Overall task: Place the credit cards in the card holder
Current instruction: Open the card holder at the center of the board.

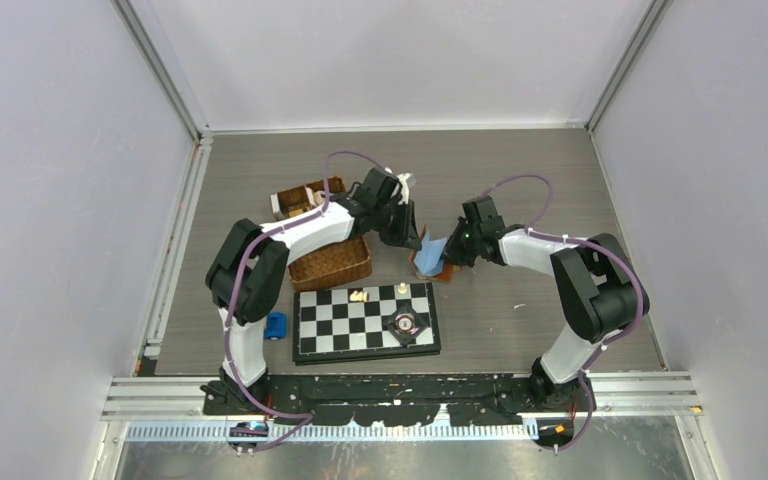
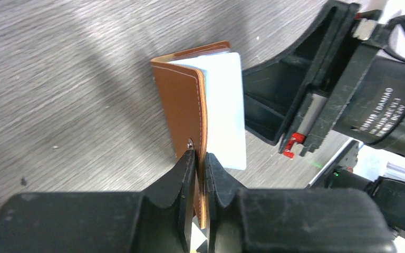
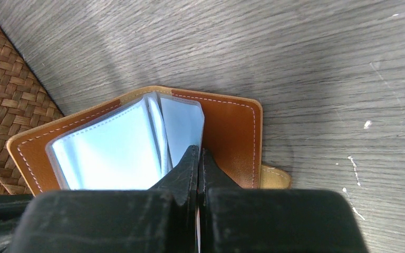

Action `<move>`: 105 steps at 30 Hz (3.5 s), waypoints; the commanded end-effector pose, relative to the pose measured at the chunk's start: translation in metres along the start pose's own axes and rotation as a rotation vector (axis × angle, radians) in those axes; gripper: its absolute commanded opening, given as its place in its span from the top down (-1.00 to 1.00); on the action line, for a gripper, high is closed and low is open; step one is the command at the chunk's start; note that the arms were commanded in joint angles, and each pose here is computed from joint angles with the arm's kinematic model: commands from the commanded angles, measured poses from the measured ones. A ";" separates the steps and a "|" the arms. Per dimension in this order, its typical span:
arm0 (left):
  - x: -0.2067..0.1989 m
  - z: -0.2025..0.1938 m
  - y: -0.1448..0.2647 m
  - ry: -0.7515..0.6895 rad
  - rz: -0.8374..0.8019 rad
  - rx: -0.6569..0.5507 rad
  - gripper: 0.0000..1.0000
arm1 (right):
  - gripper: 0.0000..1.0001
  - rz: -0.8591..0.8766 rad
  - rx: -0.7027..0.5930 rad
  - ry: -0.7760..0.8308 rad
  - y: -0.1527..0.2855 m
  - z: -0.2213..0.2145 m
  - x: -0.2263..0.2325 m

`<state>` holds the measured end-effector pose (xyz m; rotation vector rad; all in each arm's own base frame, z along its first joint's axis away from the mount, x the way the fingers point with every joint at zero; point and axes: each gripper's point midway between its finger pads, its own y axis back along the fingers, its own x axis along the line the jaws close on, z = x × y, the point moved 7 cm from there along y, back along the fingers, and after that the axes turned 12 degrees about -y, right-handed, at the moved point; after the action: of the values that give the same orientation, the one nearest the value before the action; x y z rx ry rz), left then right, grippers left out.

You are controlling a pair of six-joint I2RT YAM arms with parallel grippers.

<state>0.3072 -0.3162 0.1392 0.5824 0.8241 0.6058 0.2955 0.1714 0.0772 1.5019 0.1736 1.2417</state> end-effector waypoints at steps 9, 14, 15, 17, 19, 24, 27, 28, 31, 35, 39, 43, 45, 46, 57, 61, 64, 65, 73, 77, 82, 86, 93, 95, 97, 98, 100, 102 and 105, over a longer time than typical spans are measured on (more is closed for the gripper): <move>0.018 -0.001 0.011 -0.078 0.188 0.053 0.90 | 0.59 -0.050 -0.063 0.058 0.015 0.007 -0.001; 0.017 -0.001 0.009 -0.063 0.175 0.044 1.00 | 0.26 -0.106 -0.157 0.105 0.040 0.017 -0.001; 0.016 -0.001 0.008 -0.059 0.169 0.043 1.00 | 0.21 -0.115 -0.179 0.113 0.046 0.020 -0.001; 0.015 0.000 0.008 -0.057 0.161 0.037 1.00 | 0.13 -0.119 -0.209 0.129 0.060 0.023 0.002; 0.015 0.001 0.008 -0.057 0.157 0.034 1.00 | 0.09 -0.096 -0.228 0.137 0.072 0.025 0.008; 0.014 0.002 0.009 -0.059 0.156 0.029 0.99 | 0.10 0.073 -0.162 0.172 0.086 0.016 0.035; 0.014 0.004 0.010 -0.068 0.170 0.022 0.93 | 0.21 0.121 -0.104 0.213 0.079 0.006 0.048; 0.014 0.005 0.011 -0.071 0.173 0.021 0.90 | 0.26 0.133 -0.085 0.222 0.075 0.003 0.053; 0.014 0.008 0.012 -0.087 0.179 0.019 0.82 | 0.36 0.167 -0.017 0.233 0.055 -0.008 0.063; 0.015 0.010 0.013 -0.105 0.188 0.030 0.75 | 0.44 0.140 0.002 0.223 0.032 -0.011 0.063; 0.011 0.017 0.019 -0.133 0.177 0.006 0.64 | 0.49 0.098 0.008 0.216 0.012 -0.011 0.057; 0.005 0.027 0.028 -0.167 0.175 -0.020 0.42 | 0.51 0.093 0.022 0.212 -0.003 -0.012 0.055; 0.002 0.031 0.034 -0.184 0.185 -0.029 0.32 | 0.50 0.078 0.018 0.217 -0.008 -0.011 0.053; 0.002 0.033 0.038 -0.191 0.196 -0.034 0.27 | 0.48 0.065 0.016 0.221 -0.011 -0.010 0.051; 0.001 0.033 0.097 -0.186 0.250 -0.130 -0.06 | 0.22 -0.131 0.002 0.314 -0.028 -0.011 0.036; 0.004 0.032 0.126 -0.166 0.266 -0.181 -0.15 | 0.18 -0.214 -0.036 0.358 -0.032 -0.009 0.036; 0.007 0.030 0.147 -0.153 0.280 -0.212 -0.20 | 0.16 -0.285 -0.054 0.402 -0.034 -0.010 0.035; 0.008 0.030 0.154 -0.150 0.283 -0.221 -0.20 | 0.16 -0.312 -0.070 0.418 -0.035 -0.009 0.033; 0.024 0.014 0.194 -0.127 0.341 -0.237 -0.29 | 0.10 -0.487 -0.069 0.545 -0.039 -0.021 0.024; 0.024 0.006 0.214 -0.131 0.363 -0.257 -0.37 | -0.02 -0.545 -0.053 0.599 -0.042 -0.029 0.021; 0.025 -0.003 0.233 -0.143 0.414 -0.262 -0.45 | -0.12 -0.612 -0.070 0.657 -0.041 -0.029 0.017; 0.024 -0.008 0.240 -0.136 0.395 -0.263 -0.51 | -0.17 -0.605 -0.069 0.678 -0.030 -0.027 0.021; 0.033 -0.018 0.248 -0.142 0.413 -0.214 -0.53 | -0.20 -0.450 -0.059 0.650 0.002 -0.028 0.051; 0.036 -0.019 0.248 -0.140 0.425 -0.215 -0.53 | -0.21 -0.404 -0.046 0.644 0.009 -0.029 0.060; 0.038 -0.020 0.246 -0.137 0.427 -0.214 -0.53 | -0.22 -0.369 -0.039 0.637 0.015 -0.030 0.067; 0.039 -0.020 0.245 -0.136 0.428 -0.214 -0.53 | -0.22 -0.355 -0.035 0.635 0.018 -0.031 0.069; 0.042 -0.020 0.243 -0.131 0.431 -0.206 -0.53 | -0.24 -0.335 -0.034 0.632 0.022 -0.031 0.073; 0.044 -0.021 0.240 -0.126 0.431 -0.195 -0.54 | -0.25 -0.326 -0.038 0.627 0.024 -0.030 0.075; 0.047 -0.022 0.237 -0.123 0.430 -0.187 -0.54 | -0.25 -0.313 -0.043 0.624 0.023 -0.030 0.076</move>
<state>0.2507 -0.1185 0.2663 0.6190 0.5341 1.0223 0.2938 0.2313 0.1139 0.9568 0.8138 1.3494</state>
